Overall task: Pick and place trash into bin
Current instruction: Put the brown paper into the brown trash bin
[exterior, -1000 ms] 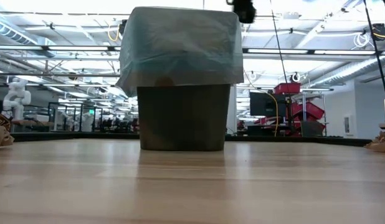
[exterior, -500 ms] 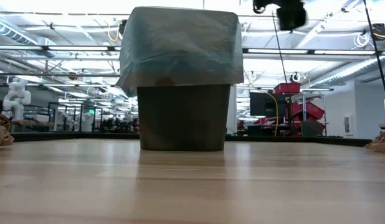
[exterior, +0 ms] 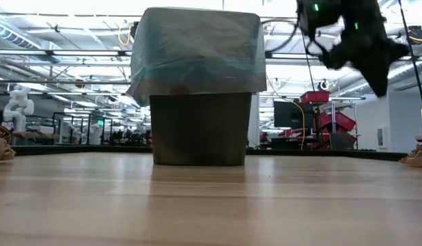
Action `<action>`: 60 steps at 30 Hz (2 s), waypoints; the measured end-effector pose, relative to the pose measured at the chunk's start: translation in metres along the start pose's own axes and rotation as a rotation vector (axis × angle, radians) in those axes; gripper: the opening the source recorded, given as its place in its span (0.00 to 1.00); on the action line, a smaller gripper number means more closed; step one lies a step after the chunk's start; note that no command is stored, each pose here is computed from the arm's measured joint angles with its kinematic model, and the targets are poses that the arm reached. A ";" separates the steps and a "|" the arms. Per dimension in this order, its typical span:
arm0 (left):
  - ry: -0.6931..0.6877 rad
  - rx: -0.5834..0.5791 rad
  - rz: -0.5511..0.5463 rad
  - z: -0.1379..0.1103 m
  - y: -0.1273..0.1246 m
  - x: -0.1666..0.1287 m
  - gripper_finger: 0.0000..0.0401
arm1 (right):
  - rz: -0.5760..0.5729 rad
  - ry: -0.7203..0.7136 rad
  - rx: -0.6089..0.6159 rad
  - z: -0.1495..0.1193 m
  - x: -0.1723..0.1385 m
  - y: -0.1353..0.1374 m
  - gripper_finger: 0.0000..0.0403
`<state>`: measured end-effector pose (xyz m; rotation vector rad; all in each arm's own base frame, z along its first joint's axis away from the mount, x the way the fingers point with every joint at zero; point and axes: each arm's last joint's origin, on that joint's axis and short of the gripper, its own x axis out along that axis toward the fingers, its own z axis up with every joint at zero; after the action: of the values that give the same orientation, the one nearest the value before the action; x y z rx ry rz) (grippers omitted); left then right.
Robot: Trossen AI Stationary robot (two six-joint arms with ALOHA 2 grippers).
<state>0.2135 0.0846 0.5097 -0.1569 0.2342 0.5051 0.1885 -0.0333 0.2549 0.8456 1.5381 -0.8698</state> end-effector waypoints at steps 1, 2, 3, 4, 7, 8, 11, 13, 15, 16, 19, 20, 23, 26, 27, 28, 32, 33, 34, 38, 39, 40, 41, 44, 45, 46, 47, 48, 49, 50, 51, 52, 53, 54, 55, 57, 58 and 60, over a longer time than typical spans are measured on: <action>0.000 0.008 0.000 0.000 0.000 0.000 0.00 | -0.023 -0.004 0.031 0.000 0.009 -0.002 0.00; 0.000 0.011 0.000 0.000 0.000 0.000 0.00 | -0.058 -0.017 0.064 -0.001 0.018 -0.004 0.00; 0.000 0.012 0.000 0.000 0.000 0.000 0.00 | -0.102 -0.031 0.095 -0.001 0.026 -0.008 0.00; 0.000 0.013 0.000 0.000 0.000 0.000 0.00 | -0.144 -0.048 0.121 -0.002 0.034 -0.011 0.00; 0.000 0.013 0.000 0.000 0.000 0.000 0.00 | -0.239 -0.091 0.186 -0.004 0.056 -0.018 0.00; 0.000 0.014 0.000 0.000 0.000 0.000 0.00 | -0.258 -0.102 0.205 -0.005 0.062 -0.020 0.00; 0.000 0.014 0.000 0.000 0.000 0.000 0.00 | -0.291 -0.125 0.258 -0.007 0.077 -0.025 0.00; 0.000 0.014 0.000 0.000 0.000 0.000 0.00 | -0.325 -0.139 0.269 -0.008 0.083 -0.028 0.00; 0.000 0.014 0.000 0.000 0.000 0.000 0.00 | -0.343 -0.164 0.277 -0.008 0.087 -0.030 0.00; 0.000 0.014 0.000 0.000 0.000 0.000 0.00 | -0.361 -0.169 0.281 -0.008 0.089 -0.031 0.00; 0.000 0.014 0.000 0.000 0.000 0.000 0.00 | -0.385 -0.178 0.296 -0.006 0.094 -0.034 0.00; 0.000 0.015 0.000 0.000 0.000 0.000 0.00 | -0.401 -0.169 0.296 -0.006 0.096 -0.036 0.00; 0.000 0.015 0.000 0.000 0.000 0.000 0.00 | -0.408 -0.140 0.264 -0.003 0.104 -0.037 0.00; 0.000 0.015 0.000 0.000 0.000 0.000 0.00 | -0.388 -0.080 0.204 -0.002 0.110 -0.037 0.00; 0.000 0.015 0.000 0.000 0.000 0.000 0.00 | -0.374 -0.058 0.183 -0.001 0.112 -0.037 0.00; 0.000 0.015 0.000 0.000 0.000 0.000 0.00 | -0.359 -0.037 0.159 -0.001 0.114 -0.036 0.00; 0.000 0.032 0.000 0.000 0.000 0.000 0.00 | -0.230 0.040 0.080 0.000 0.118 -0.029 0.00; 0.000 0.033 0.000 0.000 0.000 0.000 0.00 | -0.174 0.056 0.062 0.001 0.118 -0.026 0.00; 0.000 0.033 0.000 0.000 0.000 0.000 0.00 | -0.106 0.067 0.044 0.003 0.119 -0.022 0.00; 0.000 0.033 0.000 0.000 0.000 0.000 0.00 | 0.097 0.085 -0.004 0.007 0.119 -0.007 0.00; 0.000 0.033 0.000 0.000 0.000 0.000 0.00 | 0.131 0.085 -0.007 0.008 0.119 -0.005 0.00; 0.000 0.033 0.000 0.000 0.000 0.000 0.00 | 0.169 0.079 -0.014 0.009 0.117 -0.001 0.00; 0.000 0.033 0.000 0.000 0.000 0.000 0.00 | 0.220 0.063 -0.025 0.012 0.113 0.005 0.00; 0.000 0.033 0.000 0.000 0.000 0.000 0.00 | 0.264 0.024 -0.042 0.017 0.096 0.012 0.00; 0.000 0.033 0.000 0.000 0.000 0.000 0.00 | 0.276 0.006 -0.042 0.019 0.089 0.014 0.00; 0.000 0.033 0.000 0.000 0.000 0.000 0.00 | 0.297 -0.021 -0.042 0.022 0.080 0.017 0.00; 0.001 0.033 0.000 0.000 0.000 0.000 0.00 | 0.306 -0.038 -0.041 0.023 0.070 0.019 0.00; 0.003 0.033 0.001 0.000 0.000 0.000 0.00 | 0.282 -0.046 -0.036 0.023 0.061 0.019 0.00; 0.003 0.033 0.001 0.000 0.000 0.000 0.00 | 0.231 -0.045 -0.030 0.022 0.054 0.017 0.00; 0.003 0.034 0.001 0.000 0.000 0.000 0.00 | 0.171 -0.047 -0.027 0.022 0.047 0.014 0.00; 0.003 0.034 0.000 0.000 0.000 0.000 0.00 | 0.117 -0.052 -0.021 0.021 0.042 0.011 0.00; 0.004 0.034 0.000 0.000 0.000 0.000 0.00 | 0.066 -0.047 -0.016 0.019 0.037 0.008 0.00; 0.005 0.034 0.001 0.000 0.000 0.000 0.00 | 0.028 -0.029 -0.009 0.018 0.034 0.004 0.01; 0.007 0.038 0.001 -0.001 0.000 0.000 0.00 | 0.002 0.000 -0.005 0.017 0.033 -0.001 0.03; 0.009 0.041 0.001 -0.001 0.000 0.000 0.00 | -0.006 0.031 0.002 0.017 0.033 -0.004 0.06; 0.010 0.043 0.001 -0.001 0.000 0.000 0.00 | -0.001 0.075 0.016 0.017 0.037 -0.007 0.13; 0.010 0.043 0.001 -0.001 0.000 0.000 0.00 | 0.004 0.102 0.025 0.016 0.040 -0.009 0.17; 0.010 0.043 0.001 -0.001 0.000 0.000 0.00 | 0.011 0.146 0.039 0.015 0.047 -0.012 0.27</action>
<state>0.2130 0.0844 0.5088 -0.1179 0.2547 0.5002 0.1789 -0.0497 0.2075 0.9631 1.6461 -0.8477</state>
